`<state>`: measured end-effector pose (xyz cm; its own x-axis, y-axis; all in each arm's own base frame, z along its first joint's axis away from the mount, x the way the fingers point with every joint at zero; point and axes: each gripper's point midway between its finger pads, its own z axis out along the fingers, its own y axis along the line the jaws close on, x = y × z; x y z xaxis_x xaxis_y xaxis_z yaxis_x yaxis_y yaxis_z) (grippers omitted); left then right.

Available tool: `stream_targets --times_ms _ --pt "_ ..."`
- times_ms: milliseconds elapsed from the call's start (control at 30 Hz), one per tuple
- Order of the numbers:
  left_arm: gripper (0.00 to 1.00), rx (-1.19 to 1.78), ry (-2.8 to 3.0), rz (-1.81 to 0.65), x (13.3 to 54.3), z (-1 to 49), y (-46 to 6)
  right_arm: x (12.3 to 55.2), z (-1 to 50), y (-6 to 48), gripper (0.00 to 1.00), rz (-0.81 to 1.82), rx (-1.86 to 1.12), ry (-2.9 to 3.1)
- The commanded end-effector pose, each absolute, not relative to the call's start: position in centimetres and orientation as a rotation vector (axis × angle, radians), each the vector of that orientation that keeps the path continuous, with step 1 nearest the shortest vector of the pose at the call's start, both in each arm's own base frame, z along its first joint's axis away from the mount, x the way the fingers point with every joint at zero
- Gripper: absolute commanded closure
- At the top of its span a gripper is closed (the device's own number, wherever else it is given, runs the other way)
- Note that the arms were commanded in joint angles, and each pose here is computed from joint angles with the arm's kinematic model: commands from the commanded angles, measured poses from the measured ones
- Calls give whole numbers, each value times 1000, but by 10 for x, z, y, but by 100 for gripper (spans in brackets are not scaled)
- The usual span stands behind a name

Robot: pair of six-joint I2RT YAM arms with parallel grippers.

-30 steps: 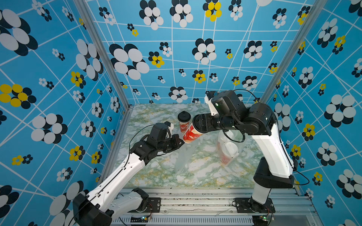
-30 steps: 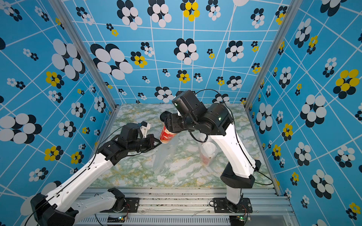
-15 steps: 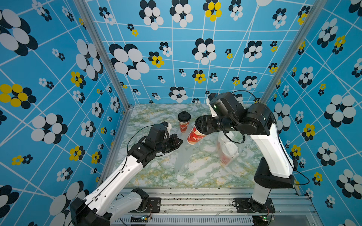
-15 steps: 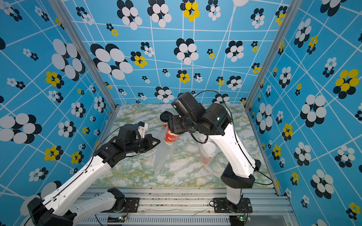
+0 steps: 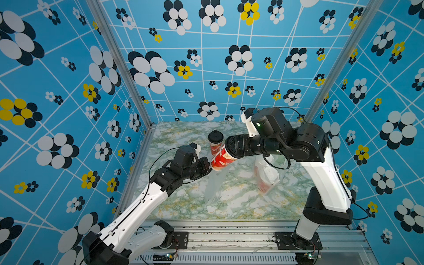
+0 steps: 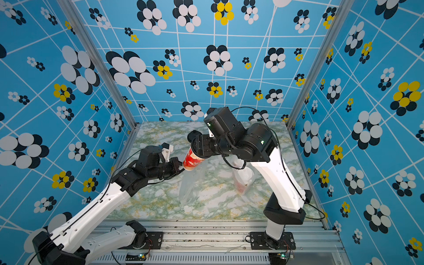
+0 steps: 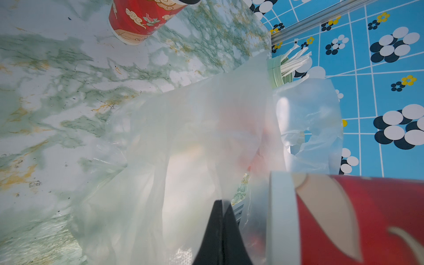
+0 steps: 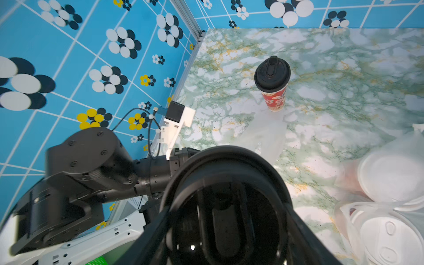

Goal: Pack milk tea into plastic carrier bags
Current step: Pick up the milk tea cup at the center of the board.

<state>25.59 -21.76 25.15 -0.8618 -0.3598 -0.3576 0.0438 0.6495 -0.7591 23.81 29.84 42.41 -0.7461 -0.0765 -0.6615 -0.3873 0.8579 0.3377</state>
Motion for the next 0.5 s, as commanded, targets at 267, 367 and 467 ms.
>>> stream_targets --times_ms 267,367,467 --pt "100 -242 2355 -1084 251 257 -210 271 390 305 44 351 -343 2368" --pt "100 -246 2356 -1081 250 255 -208 279 383 316 44 354 -359 2370" --pt "100 -250 2351 -1084 248 256 -207 286 376 324 44 335 -371 2375"
